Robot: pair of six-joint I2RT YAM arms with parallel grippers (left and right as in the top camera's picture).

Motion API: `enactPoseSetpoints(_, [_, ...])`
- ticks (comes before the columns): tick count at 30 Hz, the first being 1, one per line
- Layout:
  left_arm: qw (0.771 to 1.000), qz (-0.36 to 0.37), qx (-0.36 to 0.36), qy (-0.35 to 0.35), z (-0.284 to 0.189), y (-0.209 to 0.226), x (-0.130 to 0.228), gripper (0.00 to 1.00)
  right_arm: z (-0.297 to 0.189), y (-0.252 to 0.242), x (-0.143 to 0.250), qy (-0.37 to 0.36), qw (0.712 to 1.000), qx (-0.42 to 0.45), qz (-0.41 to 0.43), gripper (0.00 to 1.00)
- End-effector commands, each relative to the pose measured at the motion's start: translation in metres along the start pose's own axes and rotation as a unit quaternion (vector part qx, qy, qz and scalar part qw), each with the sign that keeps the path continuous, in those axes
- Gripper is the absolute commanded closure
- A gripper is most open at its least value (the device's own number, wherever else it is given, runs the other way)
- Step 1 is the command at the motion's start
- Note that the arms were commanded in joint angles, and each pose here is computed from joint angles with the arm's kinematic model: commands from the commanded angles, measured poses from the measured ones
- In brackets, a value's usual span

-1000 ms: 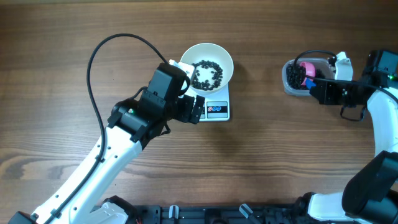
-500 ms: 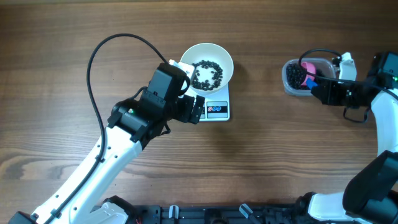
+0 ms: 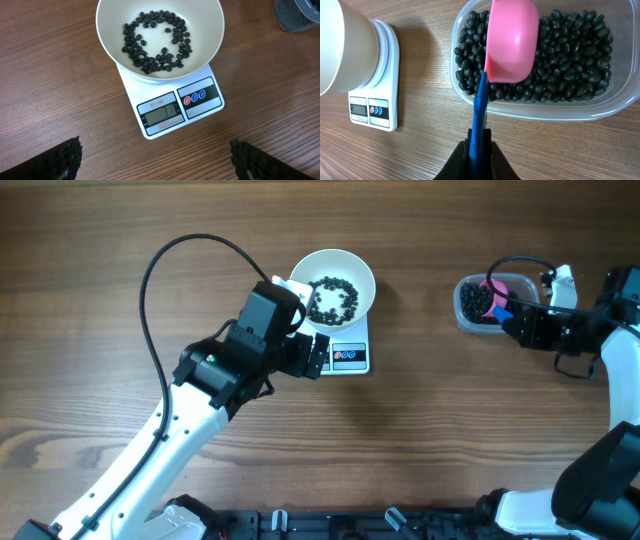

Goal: Scoop item into bowl and weigh 150g on scale
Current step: 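Scoop beans again with the right gripper in the container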

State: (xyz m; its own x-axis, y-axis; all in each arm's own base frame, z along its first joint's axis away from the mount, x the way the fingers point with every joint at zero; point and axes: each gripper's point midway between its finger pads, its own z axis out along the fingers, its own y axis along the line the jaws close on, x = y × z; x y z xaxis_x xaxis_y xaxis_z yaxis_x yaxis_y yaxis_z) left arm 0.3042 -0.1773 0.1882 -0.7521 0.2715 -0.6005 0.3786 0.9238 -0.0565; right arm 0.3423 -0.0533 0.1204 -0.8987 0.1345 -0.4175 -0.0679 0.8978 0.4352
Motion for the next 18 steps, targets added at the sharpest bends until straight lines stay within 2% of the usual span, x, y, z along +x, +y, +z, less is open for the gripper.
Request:
enactPoseSetpoints(1, [1.0, 0.007, 0.004, -0.004, -0.001, -0.002, -0.005, 0.0, 0.003, 0.006, -0.002, -0.005, 1.0, -0.027, 0.012, 0.96])
enactPoseSetpoints(8, [1.0, 0.007, 0.004, -0.004, -0.001, -0.002, -0.005, 0.0, 0.0, 0.0, -0.007, -0.018, 0.999, -0.024, 0.035, 0.96])
enactPoseSetpoints(18, [1.0, 0.007, 0.004, -0.004, -0.001, -0.002, -0.005, 0.0, -0.007, 0.006, -0.013, -0.041, 0.996, -0.064, 0.05, 0.96])
